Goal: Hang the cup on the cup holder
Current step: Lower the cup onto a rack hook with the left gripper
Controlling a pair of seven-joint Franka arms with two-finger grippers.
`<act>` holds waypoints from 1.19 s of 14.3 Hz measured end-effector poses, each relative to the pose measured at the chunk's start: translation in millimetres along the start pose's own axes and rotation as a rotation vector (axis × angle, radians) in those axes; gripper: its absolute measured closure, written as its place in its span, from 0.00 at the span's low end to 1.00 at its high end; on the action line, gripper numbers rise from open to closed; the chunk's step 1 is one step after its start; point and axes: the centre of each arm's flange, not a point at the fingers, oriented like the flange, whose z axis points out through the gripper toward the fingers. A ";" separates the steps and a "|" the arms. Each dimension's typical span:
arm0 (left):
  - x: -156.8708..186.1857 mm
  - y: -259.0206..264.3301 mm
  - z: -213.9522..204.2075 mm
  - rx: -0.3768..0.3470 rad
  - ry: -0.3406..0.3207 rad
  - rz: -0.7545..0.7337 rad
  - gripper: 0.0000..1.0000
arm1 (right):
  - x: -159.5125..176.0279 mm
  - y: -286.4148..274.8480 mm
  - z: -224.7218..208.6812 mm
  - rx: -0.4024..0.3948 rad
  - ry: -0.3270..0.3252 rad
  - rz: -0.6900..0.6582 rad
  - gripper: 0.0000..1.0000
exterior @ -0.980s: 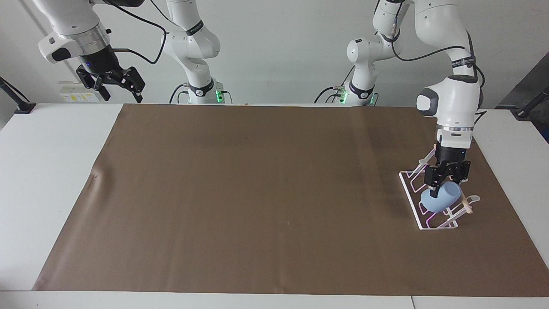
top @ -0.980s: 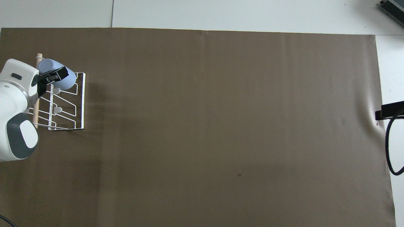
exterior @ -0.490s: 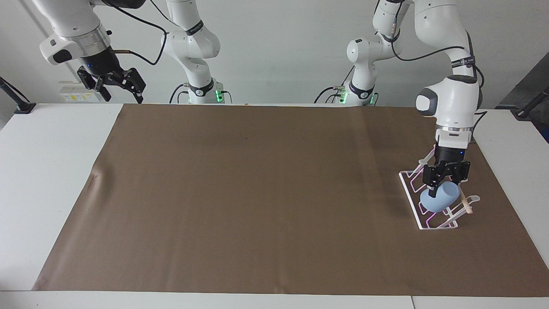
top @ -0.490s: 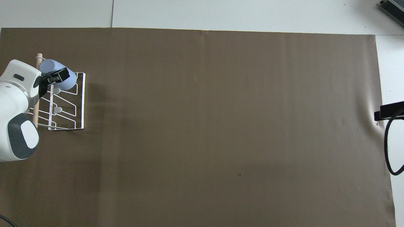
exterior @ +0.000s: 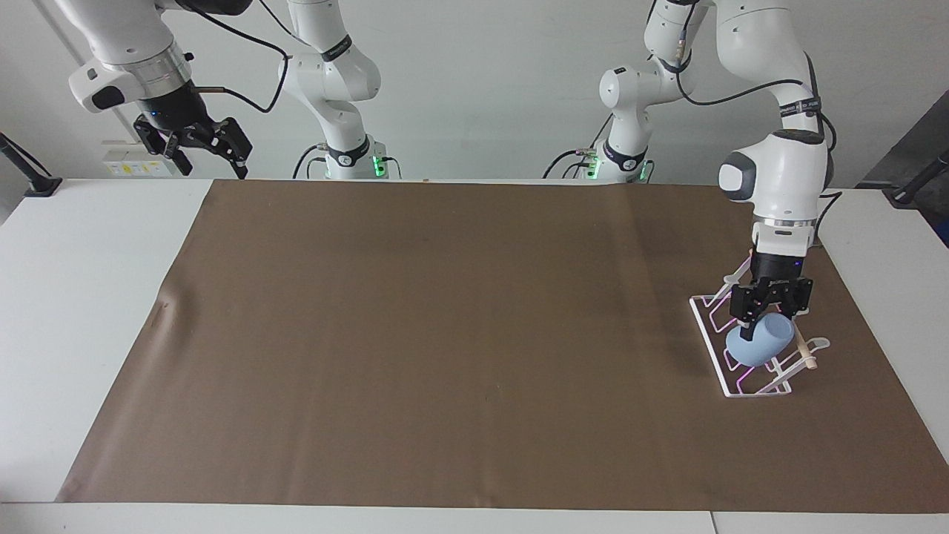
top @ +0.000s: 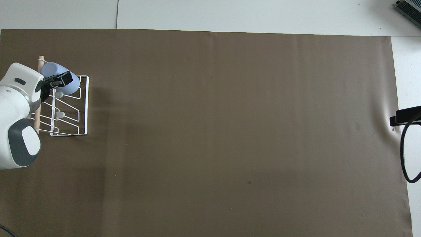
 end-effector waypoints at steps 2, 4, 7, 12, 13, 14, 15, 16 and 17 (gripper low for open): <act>0.0 0.0 0.0 0.000 0.000 0.000 0.21 | 0.0 0.0 0.0 0.000 0.000 0.000 0.00; 0.0 0.0 0.0 0.000 0.000 0.000 0.21 | 0.0 0.0 0.0 0.000 0.000 0.000 0.00; 0.0 0.0 -0.1 0.000 -0.001 0.000 0.21 | 0.0 0.0 0.1 0.000 0.000 0.000 0.00; 0.0 0.0 -0.1 0.000 -0.001 0.000 0.21 | 0.0 0.0 0.2 0.000 0.000 0.000 0.00; 0.0 0.0 -0.1 0.000 -0.001 0.000 0.19 | 0.0 0.0 0.2 0.000 0.000 0.000 0.00; 0.0 0.0 -0.1 0.000 -0.001 0.000 0.19 | 0.0 0.0 0.2 0.000 0.000 0.000 0.00; -0.2 0.1 0.0 0.000 -0.003 0.001 0.10 | 0.0 0.0 0.2 0.000 0.000 0.000 0.00; -0.4 0.7 0.1 0.000 -0.005 0.001 0.01 | 0.0 0.0 0.2 0.000 0.000 0.000 0.00; -0.4 1.3 0.1 -0.001 -0.005 0.002 0.00 | 0.0 0.0 0.2 0.000 0.000 0.000 0.00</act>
